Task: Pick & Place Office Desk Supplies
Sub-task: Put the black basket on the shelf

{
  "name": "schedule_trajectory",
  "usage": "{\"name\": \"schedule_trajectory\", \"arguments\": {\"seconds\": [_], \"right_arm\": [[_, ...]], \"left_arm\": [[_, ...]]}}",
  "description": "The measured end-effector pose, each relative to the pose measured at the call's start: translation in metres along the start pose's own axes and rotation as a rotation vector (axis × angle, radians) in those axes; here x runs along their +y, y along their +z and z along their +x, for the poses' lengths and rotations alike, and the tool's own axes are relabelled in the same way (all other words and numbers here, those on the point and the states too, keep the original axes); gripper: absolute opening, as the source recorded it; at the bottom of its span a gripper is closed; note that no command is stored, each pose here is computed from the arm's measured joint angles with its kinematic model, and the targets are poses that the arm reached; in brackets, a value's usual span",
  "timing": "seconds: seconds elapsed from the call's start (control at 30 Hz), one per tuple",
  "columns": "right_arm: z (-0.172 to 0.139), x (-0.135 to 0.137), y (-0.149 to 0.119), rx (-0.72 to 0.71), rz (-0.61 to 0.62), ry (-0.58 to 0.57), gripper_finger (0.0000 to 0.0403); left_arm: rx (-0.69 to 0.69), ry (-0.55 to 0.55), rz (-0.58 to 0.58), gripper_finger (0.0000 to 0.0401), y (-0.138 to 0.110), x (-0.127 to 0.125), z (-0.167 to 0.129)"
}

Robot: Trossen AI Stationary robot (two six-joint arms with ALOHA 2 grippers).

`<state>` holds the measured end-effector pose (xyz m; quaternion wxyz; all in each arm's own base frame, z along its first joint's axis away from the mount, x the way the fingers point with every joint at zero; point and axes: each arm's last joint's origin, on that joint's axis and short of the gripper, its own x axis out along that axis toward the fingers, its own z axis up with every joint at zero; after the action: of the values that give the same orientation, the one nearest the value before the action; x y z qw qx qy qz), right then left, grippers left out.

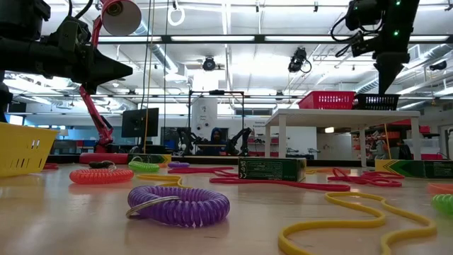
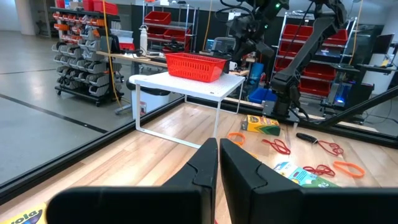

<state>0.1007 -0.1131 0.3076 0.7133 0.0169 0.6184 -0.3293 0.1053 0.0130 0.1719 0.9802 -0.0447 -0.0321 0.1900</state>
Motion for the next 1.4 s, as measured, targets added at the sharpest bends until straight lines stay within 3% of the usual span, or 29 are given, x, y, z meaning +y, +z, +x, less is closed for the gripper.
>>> {"name": "schedule_trajectory", "arguments": {"seconds": [0.13,0.27,0.43,0.53,0.7,1.0,1.2,1.4], "right_arm": [[-0.019,-0.005,0.0,-0.064,0.075,-0.034,0.0009],[-0.033,-0.024,0.001,-0.067,0.299,-0.207,0.0006],[-0.024,-0.036,0.007,0.004,0.467,-0.299,0.0006],[-0.016,-0.032,0.017,0.014,0.545,-0.298,0.0006],[-0.012,-0.025,0.016,0.09,0.502,-0.25,0.0007],[0.002,-0.014,0.039,0.006,0.491,-0.198,0.0007],[0.026,-0.011,0.056,0.077,0.459,-0.182,0.0007],[0.032,-0.01,0.058,0.096,0.47,-0.094,0.0007]], "left_arm": [[0.0,0.0,0.0,0.0026,0.0,0.0,0.0],[0.0,0.0,0.0,0.0026,0.0,0.0,0.0],[0.0,0.0,0.0,0.0026,0.0,0.0,0.0],[0.001,0.0,0.001,0.0026,0.0,0.0,0.0],[0.0,0.002,0.0,0.0026,0.0,0.0,0.0],[0.0,0.004,0.0,0.0026,0.0,0.0,0.0],[0.001,0.004,0.001,0.0026,0.0,0.0,0.0],[0.001,0.004,0.001,0.0026,0.0,0.0,0.0]]}}
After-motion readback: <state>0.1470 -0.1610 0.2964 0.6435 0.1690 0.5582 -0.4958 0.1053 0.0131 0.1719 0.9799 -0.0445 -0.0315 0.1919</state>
